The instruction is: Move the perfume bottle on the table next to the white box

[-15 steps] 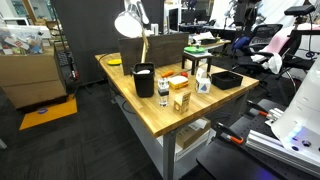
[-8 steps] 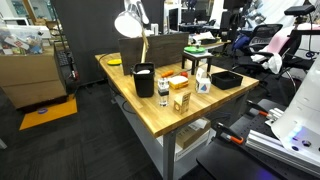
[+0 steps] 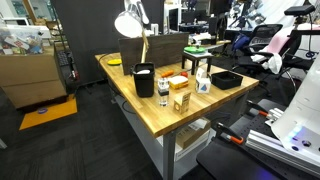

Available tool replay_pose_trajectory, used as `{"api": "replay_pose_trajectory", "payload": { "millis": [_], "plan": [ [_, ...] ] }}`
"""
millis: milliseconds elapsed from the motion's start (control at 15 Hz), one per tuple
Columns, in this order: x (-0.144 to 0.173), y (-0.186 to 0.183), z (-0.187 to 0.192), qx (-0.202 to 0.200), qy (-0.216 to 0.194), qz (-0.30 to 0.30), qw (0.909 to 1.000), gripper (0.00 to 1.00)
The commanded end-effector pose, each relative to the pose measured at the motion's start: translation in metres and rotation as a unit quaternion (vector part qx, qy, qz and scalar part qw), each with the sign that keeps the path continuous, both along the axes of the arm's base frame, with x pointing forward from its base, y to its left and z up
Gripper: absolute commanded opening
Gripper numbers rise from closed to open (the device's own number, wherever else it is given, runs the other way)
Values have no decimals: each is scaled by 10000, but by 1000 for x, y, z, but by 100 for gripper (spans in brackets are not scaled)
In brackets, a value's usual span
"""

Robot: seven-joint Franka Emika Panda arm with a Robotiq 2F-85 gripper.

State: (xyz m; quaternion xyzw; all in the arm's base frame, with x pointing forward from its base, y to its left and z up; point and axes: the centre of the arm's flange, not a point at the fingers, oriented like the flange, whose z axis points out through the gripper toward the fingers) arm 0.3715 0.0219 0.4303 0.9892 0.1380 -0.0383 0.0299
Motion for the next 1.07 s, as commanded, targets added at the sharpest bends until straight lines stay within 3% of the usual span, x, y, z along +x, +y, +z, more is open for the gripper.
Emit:
{"api": "replay_pose_trajectory", "payload": {
  "millis": [0,533,1000],
  "plan": [
    [0,0,0,0,-3,1,10000,100],
    [5,7,-1,-24,51,162,9999,100],
    [55,109,-5,525,180,1504,9871,100]
  ]
}}
